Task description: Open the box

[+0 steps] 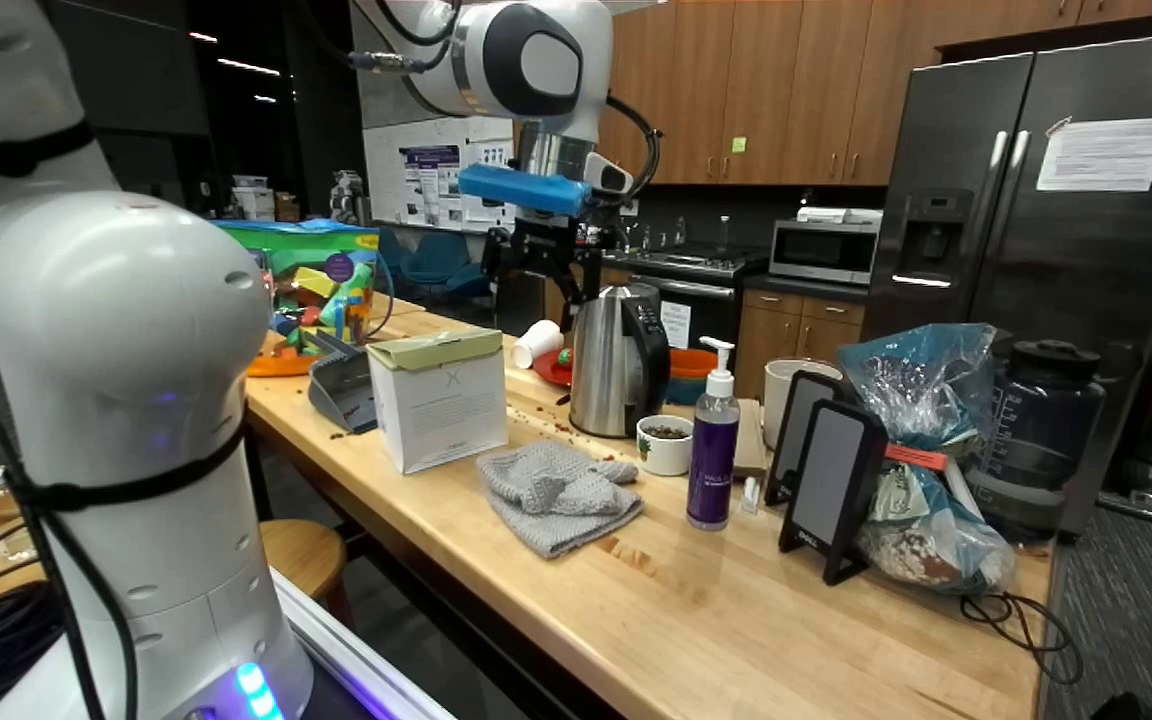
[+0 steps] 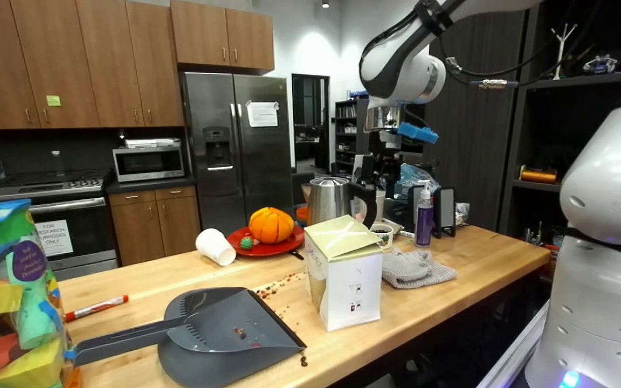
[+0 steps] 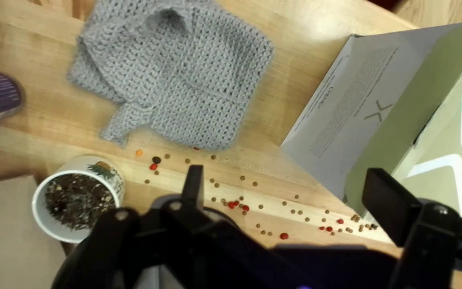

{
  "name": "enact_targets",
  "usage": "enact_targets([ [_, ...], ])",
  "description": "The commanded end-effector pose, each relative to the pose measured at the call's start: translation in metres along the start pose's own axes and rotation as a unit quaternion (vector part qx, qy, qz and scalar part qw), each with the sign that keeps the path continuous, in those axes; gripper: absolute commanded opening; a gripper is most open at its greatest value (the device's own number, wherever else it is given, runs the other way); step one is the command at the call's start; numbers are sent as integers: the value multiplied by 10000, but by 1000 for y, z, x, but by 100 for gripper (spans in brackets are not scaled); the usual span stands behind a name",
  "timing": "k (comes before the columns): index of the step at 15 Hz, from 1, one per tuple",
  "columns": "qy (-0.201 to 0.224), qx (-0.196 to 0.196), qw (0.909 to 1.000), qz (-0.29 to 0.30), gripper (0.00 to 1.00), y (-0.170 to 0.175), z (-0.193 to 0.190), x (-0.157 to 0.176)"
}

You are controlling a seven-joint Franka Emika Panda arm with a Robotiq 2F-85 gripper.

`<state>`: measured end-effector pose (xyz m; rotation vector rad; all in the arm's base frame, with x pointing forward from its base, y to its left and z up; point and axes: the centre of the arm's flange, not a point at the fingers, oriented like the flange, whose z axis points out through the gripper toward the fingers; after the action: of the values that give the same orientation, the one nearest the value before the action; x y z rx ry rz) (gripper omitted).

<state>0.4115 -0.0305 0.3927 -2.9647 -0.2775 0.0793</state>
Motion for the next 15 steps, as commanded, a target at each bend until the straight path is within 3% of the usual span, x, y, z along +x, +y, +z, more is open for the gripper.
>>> enact_targets([
  [1,246,447,9986,-100,100,-6,12,-10],
  [7,361,1129,9928,-188,100,-8,3,2],
  [12,14,1491,9880,-391,100,0,-16,14],
  [14,-135,1526,9869,-508,100,-2,-20,14],
  [15,-96,1316,9892,-639,100,-5,-21,14],
])
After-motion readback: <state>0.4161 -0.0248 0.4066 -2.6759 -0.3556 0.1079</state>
